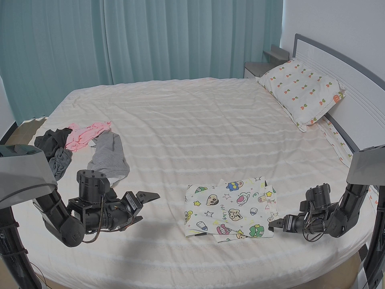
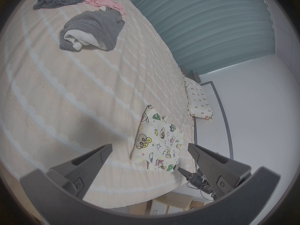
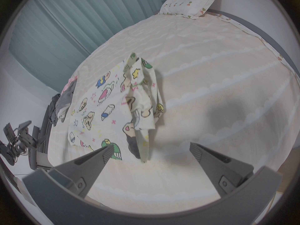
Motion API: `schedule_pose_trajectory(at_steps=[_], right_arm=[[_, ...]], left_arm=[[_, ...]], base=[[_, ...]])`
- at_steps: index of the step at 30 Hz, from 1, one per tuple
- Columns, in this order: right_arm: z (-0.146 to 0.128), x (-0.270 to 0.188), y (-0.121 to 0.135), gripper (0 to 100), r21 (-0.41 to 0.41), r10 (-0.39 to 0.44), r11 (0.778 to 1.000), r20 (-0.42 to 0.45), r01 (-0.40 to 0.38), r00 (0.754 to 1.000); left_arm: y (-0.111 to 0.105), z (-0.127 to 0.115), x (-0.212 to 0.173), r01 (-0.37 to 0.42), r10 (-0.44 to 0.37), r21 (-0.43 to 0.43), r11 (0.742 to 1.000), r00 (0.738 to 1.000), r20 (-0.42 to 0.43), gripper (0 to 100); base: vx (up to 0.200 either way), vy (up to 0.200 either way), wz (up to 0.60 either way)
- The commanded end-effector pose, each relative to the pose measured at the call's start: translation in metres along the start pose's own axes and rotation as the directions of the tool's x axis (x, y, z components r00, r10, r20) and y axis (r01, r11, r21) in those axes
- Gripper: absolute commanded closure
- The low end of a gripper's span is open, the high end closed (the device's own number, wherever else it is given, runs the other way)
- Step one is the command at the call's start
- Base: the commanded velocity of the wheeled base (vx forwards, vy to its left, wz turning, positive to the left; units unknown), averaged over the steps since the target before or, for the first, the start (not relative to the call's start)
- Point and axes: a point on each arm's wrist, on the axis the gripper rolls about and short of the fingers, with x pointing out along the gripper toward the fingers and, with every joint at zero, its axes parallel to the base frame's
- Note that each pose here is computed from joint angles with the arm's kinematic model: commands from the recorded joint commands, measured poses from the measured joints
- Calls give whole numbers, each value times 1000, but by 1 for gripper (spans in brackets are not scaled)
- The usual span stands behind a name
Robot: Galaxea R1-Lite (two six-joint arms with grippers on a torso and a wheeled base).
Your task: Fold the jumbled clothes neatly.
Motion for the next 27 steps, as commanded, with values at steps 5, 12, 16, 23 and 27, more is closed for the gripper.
schedule_pose_trajectory(at_steps=[5, 12, 16, 23, 27], right_arm=[[41, -21, 23, 0, -15, 139, 990, 272, -140, 952], [61, 21, 33, 0, -41, 189, 982, 298, -186, 935], [58, 54, 28, 0, -42, 200, 980, 254, -195, 946], [67, 68, 30, 0, -45, 243, 970, 213, -239, 946], [63, 78, 25, 0, -43, 230, 973, 192, -226, 954]], left_arm=[[0, -6, 4, -4, 5, 14, 1000, 1000, -23, 0], [2, -6, 5, -10, 10, 12, 1000, 1000, -25, 0], [2, -6, 5, -10, 10, 13, 1000, 1000, -25, 0], [3, -6, 6, -13, 14, 12, 1000, 1000, -27, 0], [3, -6, 6, -13, 14, 12, 1000, 1000, -27, 0]], base=[[0, 0, 0], [0, 0, 0], [0, 0, 0], [0, 0, 0], [0, 0, 0]])
